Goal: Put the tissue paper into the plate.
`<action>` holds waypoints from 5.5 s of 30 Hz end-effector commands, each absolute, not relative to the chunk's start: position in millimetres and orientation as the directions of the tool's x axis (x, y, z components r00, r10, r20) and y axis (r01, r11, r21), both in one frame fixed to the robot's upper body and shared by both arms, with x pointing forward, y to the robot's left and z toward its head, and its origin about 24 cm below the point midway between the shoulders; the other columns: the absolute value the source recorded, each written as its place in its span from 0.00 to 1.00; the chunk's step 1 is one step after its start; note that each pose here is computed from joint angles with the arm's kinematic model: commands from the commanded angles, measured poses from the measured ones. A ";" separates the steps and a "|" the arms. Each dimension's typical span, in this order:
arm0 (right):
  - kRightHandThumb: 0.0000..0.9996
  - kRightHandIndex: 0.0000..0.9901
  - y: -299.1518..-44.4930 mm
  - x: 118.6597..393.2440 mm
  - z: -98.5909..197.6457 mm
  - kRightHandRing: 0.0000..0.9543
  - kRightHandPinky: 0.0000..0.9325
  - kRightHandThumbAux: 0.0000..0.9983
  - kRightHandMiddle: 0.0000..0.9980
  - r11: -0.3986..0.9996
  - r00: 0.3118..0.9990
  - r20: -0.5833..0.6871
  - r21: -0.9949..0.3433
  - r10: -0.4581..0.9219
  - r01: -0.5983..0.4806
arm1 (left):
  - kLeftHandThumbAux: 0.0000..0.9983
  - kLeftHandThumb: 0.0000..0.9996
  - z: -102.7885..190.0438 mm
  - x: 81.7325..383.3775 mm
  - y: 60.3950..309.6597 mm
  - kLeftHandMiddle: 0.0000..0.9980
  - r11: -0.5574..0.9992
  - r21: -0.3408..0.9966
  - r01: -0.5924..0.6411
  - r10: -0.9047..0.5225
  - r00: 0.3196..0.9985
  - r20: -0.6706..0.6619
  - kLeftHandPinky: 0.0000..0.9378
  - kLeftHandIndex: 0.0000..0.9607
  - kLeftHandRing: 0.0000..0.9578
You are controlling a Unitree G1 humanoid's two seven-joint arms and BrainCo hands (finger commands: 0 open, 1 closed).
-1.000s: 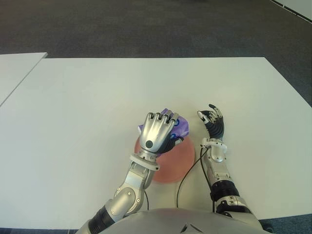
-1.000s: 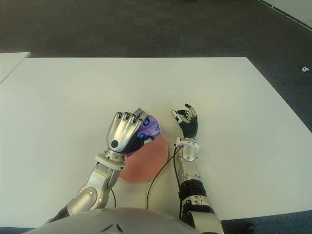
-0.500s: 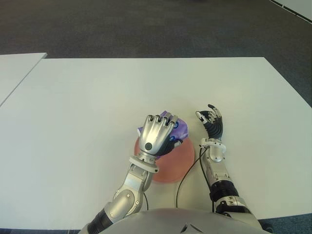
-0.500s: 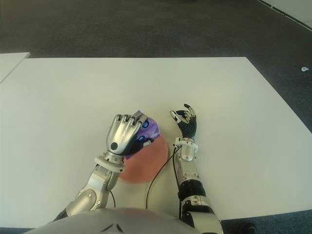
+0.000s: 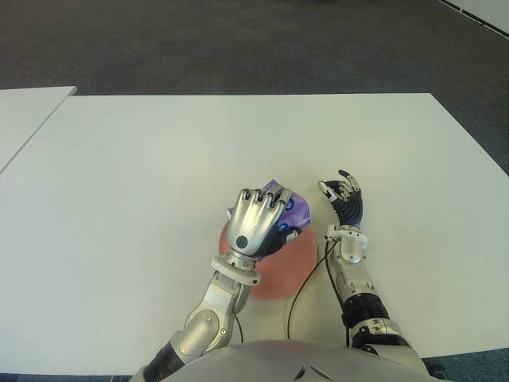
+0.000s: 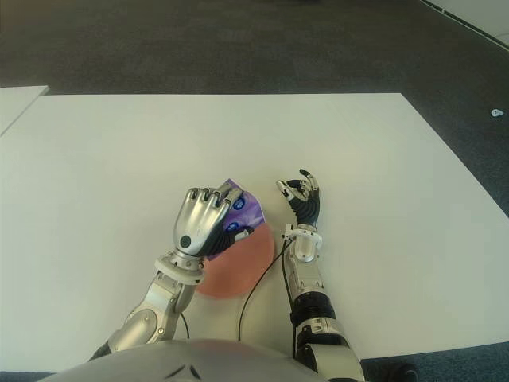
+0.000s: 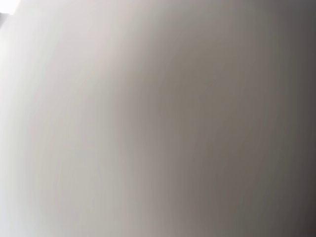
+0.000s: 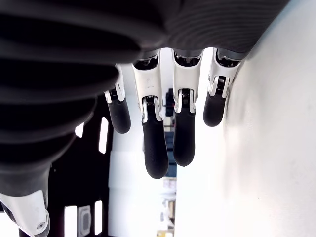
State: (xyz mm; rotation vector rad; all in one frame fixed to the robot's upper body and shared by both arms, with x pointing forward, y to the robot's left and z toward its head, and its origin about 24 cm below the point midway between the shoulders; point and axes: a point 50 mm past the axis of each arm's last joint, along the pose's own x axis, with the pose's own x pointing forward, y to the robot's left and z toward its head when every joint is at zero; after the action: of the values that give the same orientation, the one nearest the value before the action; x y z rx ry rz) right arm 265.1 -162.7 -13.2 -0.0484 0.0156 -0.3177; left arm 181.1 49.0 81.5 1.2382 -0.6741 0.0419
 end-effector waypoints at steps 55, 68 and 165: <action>0.95 0.19 -158.4 247.0 -40.7 0.41 0.24 0.63 0.48 0.950 0.944 -0.112 -0.059 -0.311 0.306 | 0.13 0.26 95.0 186.4 51.8 0.00 0.262 0.944 -0.199 -0.265 0.926 0.268 0.00 0.00 0.00; 0.95 0.19 -156.4 245.8 -41.6 0.40 0.24 0.63 0.48 0.950 0.944 -0.114 -0.059 -0.311 0.306 | 0.23 0.21 98.0 215.4 126.9 0.09 0.547 0.790 -0.277 0.077 0.956 0.282 0.18 0.22 0.08; 0.93 0.18 -180.8 212.5 -15.4 0.27 0.14 0.64 0.47 0.977 0.975 -0.083 -0.060 -0.208 0.204 | 0.64 0.39 -18.6 158.8 128.0 0.31 0.966 -0.013 -0.258 0.256 0.961 -0.101 0.36 0.21 0.34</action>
State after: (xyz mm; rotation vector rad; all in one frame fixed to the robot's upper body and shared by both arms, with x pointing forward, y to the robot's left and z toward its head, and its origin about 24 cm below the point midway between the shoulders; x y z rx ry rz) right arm 218.4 -182.7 -6.0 -0.0540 0.0167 -0.1982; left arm 162.2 136.6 -14.1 0.0162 0.0492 0.2588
